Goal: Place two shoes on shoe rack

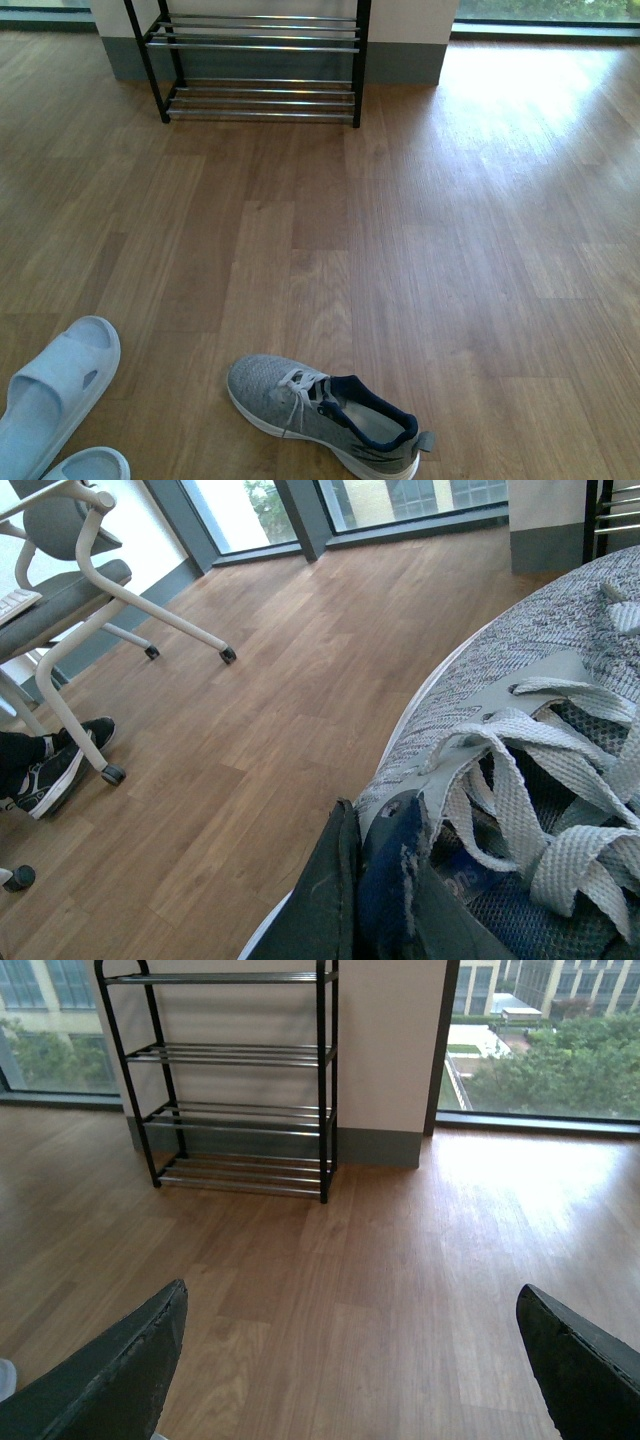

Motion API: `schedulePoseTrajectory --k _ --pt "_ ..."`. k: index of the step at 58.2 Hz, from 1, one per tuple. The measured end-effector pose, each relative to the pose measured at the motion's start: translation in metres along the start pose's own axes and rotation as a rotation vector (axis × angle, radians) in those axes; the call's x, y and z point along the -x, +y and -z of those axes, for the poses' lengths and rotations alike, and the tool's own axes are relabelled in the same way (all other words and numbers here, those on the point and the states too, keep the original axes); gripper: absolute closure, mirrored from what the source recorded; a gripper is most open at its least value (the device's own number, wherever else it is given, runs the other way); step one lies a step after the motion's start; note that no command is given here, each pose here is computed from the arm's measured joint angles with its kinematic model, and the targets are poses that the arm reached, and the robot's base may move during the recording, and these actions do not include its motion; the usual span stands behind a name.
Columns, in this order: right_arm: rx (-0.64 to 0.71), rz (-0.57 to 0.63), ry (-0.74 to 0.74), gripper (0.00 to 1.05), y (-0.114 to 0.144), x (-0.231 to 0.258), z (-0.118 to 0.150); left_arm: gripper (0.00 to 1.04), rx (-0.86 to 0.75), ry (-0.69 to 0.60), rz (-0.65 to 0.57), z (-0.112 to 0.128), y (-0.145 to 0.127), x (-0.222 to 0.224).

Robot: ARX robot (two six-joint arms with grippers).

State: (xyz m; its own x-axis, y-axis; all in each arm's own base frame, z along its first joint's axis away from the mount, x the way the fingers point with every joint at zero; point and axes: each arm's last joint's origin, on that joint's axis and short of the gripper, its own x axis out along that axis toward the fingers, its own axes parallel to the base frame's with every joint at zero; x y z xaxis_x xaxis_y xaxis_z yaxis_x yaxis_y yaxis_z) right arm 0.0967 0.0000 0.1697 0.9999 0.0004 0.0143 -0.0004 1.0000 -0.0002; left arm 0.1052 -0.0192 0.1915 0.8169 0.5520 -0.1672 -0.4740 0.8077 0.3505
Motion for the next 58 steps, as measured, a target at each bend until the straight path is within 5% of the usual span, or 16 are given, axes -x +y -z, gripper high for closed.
schedulePoseTrajectory --k 31,39,49,58 --pt "0.000 0.000 0.000 0.09 0.000 0.000 0.000 1.03 -0.001 0.001 -0.004 0.000 0.000 0.000" --pt "-0.072 -0.214 0.146 0.09 0.007 -0.003 0.012 1.03 -0.001 0.001 -0.003 0.000 0.000 0.000" --pt "0.144 -0.395 0.216 0.09 0.035 -0.024 0.021 1.03 -0.001 0.000 0.005 0.000 0.000 0.000" --pt "0.308 -0.434 0.295 0.09 0.043 -0.066 0.041 1.03 -0.001 0.000 0.003 0.000 0.000 0.000"
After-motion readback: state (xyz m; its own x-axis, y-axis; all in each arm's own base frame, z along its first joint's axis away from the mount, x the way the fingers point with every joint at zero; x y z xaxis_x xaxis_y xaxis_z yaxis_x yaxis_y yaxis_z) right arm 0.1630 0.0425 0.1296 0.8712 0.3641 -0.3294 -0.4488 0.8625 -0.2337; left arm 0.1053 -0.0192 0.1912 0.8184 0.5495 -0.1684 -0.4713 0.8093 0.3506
